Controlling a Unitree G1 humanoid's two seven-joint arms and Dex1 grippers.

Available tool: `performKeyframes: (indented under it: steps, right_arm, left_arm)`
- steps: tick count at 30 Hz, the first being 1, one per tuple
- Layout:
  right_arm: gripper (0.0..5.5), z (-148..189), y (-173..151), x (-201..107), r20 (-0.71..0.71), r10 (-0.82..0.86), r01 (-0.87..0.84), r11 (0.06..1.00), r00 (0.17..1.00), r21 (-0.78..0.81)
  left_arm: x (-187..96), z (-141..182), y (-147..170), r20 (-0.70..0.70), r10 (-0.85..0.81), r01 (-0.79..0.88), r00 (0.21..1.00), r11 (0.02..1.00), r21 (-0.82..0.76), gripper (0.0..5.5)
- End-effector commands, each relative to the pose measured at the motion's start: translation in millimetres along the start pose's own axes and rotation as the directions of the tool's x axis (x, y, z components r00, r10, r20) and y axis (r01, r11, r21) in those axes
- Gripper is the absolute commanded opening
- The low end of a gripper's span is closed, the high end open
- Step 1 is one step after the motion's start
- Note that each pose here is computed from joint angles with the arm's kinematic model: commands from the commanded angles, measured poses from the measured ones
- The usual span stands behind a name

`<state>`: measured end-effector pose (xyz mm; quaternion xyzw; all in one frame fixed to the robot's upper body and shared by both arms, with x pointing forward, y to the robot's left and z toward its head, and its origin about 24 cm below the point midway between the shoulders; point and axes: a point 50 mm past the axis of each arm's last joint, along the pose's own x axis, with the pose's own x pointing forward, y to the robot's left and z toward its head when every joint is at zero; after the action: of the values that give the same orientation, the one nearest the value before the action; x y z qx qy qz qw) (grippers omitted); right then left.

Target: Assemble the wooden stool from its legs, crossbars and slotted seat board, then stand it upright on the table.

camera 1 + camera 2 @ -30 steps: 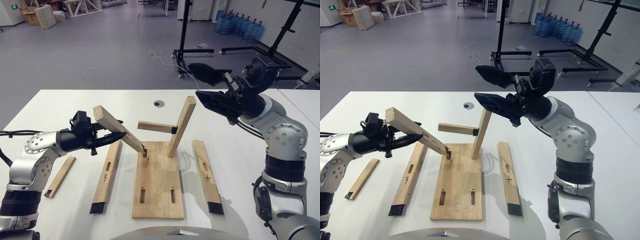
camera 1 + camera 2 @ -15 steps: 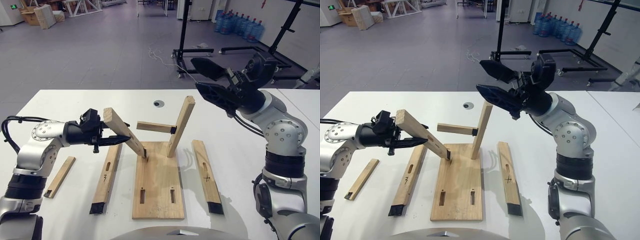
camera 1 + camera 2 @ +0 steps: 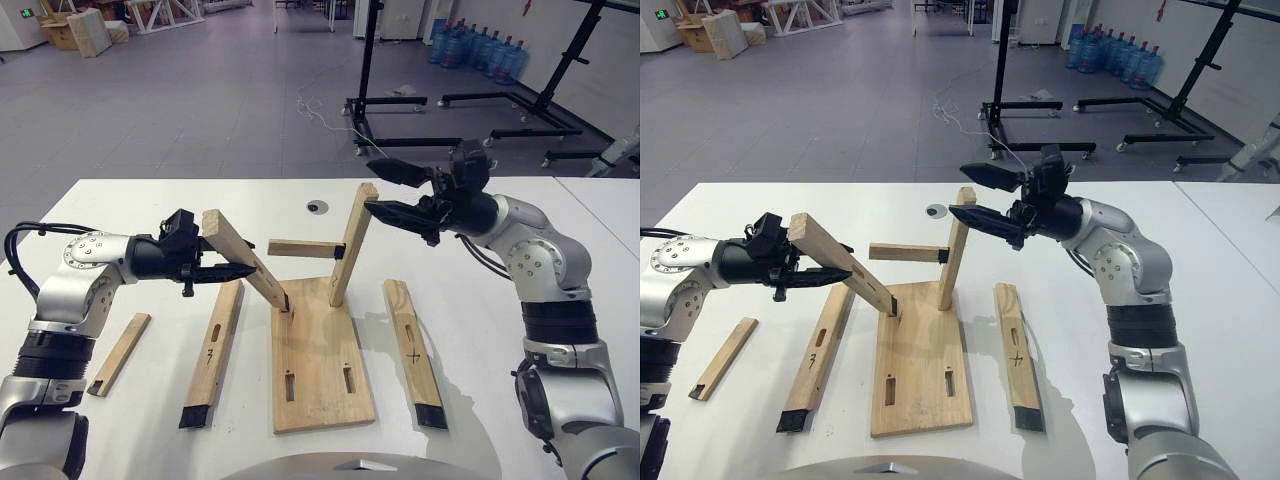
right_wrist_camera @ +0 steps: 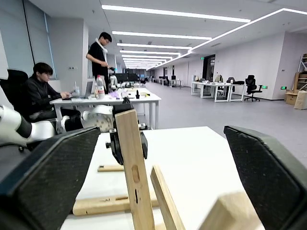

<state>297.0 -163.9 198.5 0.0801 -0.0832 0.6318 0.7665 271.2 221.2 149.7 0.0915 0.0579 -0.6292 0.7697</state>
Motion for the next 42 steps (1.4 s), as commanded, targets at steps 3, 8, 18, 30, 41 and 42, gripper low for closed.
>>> performKeyframes:
  steps: [3,8,18,30,41,42]
  right_arm:
    - [4.75,3,-1,4,-0.023,0.016,-0.017,0.998,1.000,-0.056]
    - [4.75,3,0,6,-0.051,0.043,-0.047,0.996,0.998,-0.079]
    - [4.75,14,-12,17,-0.039,0.064,-0.069,0.988,0.997,-0.139]
    - [4.75,-22,-27,11,-0.249,0.073,-0.107,0.987,0.966,-0.124]
    - [4.75,-34,-15,5,-0.337,0.151,-0.187,0.979,0.929,-0.077]
    - [4.75,-35,-14,5,-0.338,0.155,-0.190,0.979,0.928,-0.074]
  left_arm:
    - [-2,11,8,-0.019,0.016,-0.016,1.000,1.000,-0.003,2.01]
    - [1,3,8,-0.018,0.020,-0.021,1.000,0.998,-0.063,2.01]
    - [3,-8,5,-0.009,-0.001,0.000,1.000,0.993,-0.121,2.01]
    - [9,-11,0,-0.013,-0.043,0.041,0.999,0.988,-0.152,2.01]
    - [12,-36,2,-0.036,-0.001,-0.008,0.999,0.967,-0.255,2.01]
    - [13,-39,2,-0.042,-0.001,-0.010,0.999,0.964,-0.266,2.01]
